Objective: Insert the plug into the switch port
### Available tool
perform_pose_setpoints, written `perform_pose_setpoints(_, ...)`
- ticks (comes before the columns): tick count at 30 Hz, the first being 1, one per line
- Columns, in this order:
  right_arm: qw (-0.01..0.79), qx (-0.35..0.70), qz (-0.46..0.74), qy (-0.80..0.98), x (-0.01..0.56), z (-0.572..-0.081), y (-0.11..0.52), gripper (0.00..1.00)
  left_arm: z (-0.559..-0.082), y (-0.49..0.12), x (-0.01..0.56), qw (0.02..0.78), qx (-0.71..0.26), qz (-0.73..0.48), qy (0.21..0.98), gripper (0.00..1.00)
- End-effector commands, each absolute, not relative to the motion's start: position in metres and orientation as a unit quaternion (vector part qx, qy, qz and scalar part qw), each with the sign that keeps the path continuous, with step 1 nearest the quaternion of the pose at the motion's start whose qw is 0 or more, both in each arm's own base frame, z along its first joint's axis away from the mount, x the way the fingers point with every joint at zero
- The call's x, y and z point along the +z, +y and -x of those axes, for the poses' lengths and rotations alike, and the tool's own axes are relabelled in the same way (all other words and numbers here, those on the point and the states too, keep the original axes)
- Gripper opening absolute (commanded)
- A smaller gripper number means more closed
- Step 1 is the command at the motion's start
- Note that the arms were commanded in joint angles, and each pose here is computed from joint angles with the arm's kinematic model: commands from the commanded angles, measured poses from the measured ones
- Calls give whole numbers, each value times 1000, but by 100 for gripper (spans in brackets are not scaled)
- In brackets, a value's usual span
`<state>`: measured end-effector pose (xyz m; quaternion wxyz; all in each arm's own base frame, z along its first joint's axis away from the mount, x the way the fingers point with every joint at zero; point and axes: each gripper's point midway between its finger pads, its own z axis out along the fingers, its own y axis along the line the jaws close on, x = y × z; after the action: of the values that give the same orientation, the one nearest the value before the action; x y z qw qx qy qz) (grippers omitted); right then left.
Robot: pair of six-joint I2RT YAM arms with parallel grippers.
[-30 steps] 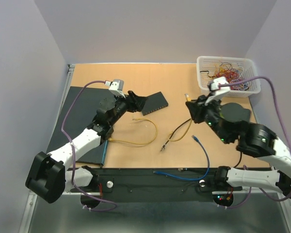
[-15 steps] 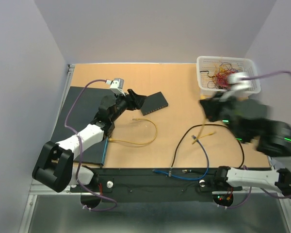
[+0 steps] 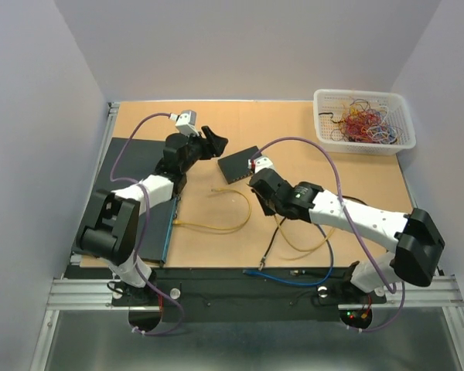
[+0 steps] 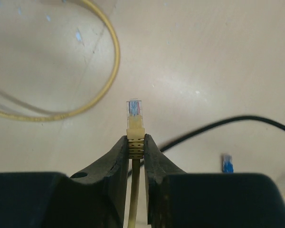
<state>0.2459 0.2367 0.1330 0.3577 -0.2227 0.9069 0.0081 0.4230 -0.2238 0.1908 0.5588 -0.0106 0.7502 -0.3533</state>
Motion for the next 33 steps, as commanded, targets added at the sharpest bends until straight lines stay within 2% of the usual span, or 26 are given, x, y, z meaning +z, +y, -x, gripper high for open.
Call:
perform_pose_setpoints(1, 410, 78, 217, 883, 127, -274, 272, 0, -455, -229, 202, 576, -362, -4, 733, 67)
perform_pose_setpoints(7, 447, 92, 207, 865, 94, -297, 272, 0, -483, -241, 172, 551, -364, -4, 751, 64)
perform_pose_setpoints(15, 498, 121, 178, 840, 84, -325, 298, 0, -489, -243, 134, 517, -348, 3, 782, 62)
perform_pose_setpoints(27, 486, 98, 177, 850, 47, -359, 319, 0, -489, -255, 88, 447, -358, 6, 820, 59)
perform_pose_setpoints(33, 497, 85, 173, 846, 51, -369, 318, 0, -474, -260, 64, 405, -378, 13, 832, 56)
